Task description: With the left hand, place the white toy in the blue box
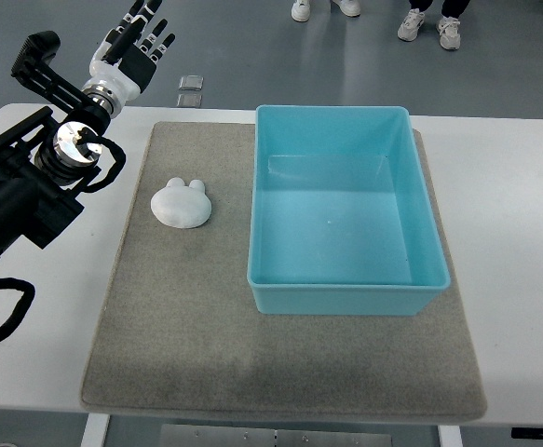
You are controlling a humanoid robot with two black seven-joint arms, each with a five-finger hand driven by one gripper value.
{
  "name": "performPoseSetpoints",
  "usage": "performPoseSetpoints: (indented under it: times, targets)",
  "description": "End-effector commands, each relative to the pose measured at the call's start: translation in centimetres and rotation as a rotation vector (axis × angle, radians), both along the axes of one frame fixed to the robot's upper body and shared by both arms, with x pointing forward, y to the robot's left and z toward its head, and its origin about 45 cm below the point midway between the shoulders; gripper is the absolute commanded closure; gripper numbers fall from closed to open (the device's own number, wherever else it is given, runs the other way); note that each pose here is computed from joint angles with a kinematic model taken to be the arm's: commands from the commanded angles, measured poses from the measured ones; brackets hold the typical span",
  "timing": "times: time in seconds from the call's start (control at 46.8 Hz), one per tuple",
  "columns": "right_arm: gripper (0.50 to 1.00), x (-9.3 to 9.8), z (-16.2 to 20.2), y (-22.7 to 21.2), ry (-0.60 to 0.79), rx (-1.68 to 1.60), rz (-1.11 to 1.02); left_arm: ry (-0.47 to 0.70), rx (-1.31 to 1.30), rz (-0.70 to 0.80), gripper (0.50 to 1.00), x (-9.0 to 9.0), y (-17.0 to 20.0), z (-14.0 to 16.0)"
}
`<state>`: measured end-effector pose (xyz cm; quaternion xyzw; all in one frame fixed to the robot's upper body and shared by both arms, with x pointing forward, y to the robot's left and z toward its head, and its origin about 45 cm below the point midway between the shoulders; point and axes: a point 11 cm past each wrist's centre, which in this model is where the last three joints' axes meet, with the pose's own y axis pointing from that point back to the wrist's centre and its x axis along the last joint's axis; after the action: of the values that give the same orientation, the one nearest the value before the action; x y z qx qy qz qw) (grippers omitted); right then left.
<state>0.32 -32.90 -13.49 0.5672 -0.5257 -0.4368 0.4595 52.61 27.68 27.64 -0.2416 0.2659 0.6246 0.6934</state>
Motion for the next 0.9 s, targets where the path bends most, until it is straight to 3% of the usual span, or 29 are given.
performPoseSetpoints:
  times: [0.0, 0.256, 0.598, 0.876]
  targets:
    - [0.564, 0.0, 0.0, 0.0, 0.0, 0.0, 0.0, -0.004, 0.088, -0.027, 0.561, 0.1, -0.3, 0.5]
    - [0.564, 0.0, 0.0, 0.0, 0.0, -0.001, 0.0, -0.074, 0.454, -0.179, 0.561, -0.2, -1.0, 3.0]
    - [0.564, 0.0, 0.0, 0.0, 0.0, 0.0, 0.0, -0.139, 0.988, -0.464, 0.553, -3.2, -1.8, 3.6]
    - [0.564, 0.0, 0.0, 0.0, 0.0, -0.001, 0.0, -0.184, 1.335, -0.718, 0.544, -6.3, -1.1, 2.4]
